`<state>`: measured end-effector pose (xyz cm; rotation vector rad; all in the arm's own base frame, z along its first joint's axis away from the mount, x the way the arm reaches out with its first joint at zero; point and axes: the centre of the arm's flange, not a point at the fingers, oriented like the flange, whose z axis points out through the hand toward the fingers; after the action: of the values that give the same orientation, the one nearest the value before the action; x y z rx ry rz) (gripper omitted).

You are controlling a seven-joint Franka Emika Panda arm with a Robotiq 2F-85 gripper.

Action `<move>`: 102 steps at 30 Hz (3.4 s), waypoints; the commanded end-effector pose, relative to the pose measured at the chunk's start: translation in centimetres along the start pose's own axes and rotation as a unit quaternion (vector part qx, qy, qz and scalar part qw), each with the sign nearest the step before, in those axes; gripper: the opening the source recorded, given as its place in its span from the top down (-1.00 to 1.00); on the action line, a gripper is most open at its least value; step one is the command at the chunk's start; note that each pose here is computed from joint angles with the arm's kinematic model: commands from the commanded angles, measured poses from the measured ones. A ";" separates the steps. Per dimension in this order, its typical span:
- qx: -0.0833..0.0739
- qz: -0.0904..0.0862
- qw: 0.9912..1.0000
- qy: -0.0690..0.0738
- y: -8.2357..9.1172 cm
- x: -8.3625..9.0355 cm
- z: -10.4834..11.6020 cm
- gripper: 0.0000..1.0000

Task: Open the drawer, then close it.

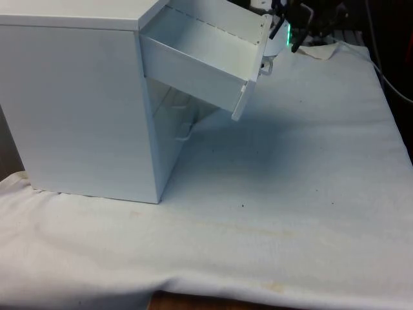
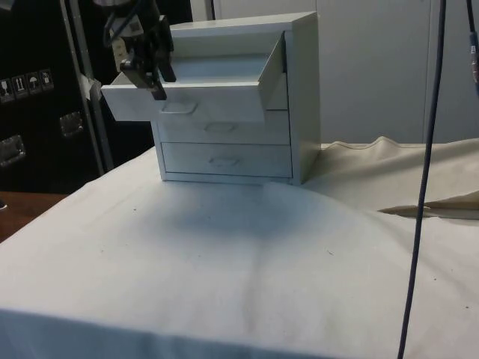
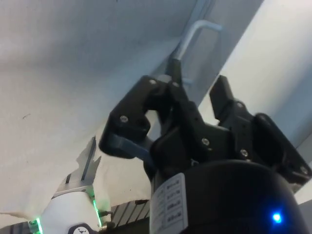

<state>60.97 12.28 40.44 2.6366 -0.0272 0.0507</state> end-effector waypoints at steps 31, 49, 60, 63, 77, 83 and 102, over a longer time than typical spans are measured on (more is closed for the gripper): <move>-0.002 -0.001 1.000 0.000 -5.3 -0.4 1.3 -1.00; 0.035 0.006 0.999 -0.004 -6.6 -0.6 4.4 -1.00; 0.030 0.007 1.000 -0.005 -6.5 -0.6 4.5 -1.00; 0.030 0.007 1.000 -0.005 -6.6 -0.6 4.4 -1.00; 0.028 0.008 1.000 -0.006 -6.5 -0.6 4.5 -0.55; 0.029 0.008 1.000 -0.006 -6.6 -0.6 4.5 0.13; 0.000 0.004 1.000 -0.016 -3.4 0.5 6.4 1.00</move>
<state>61.53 12.88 33.24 2.6515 -0.0516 0.0211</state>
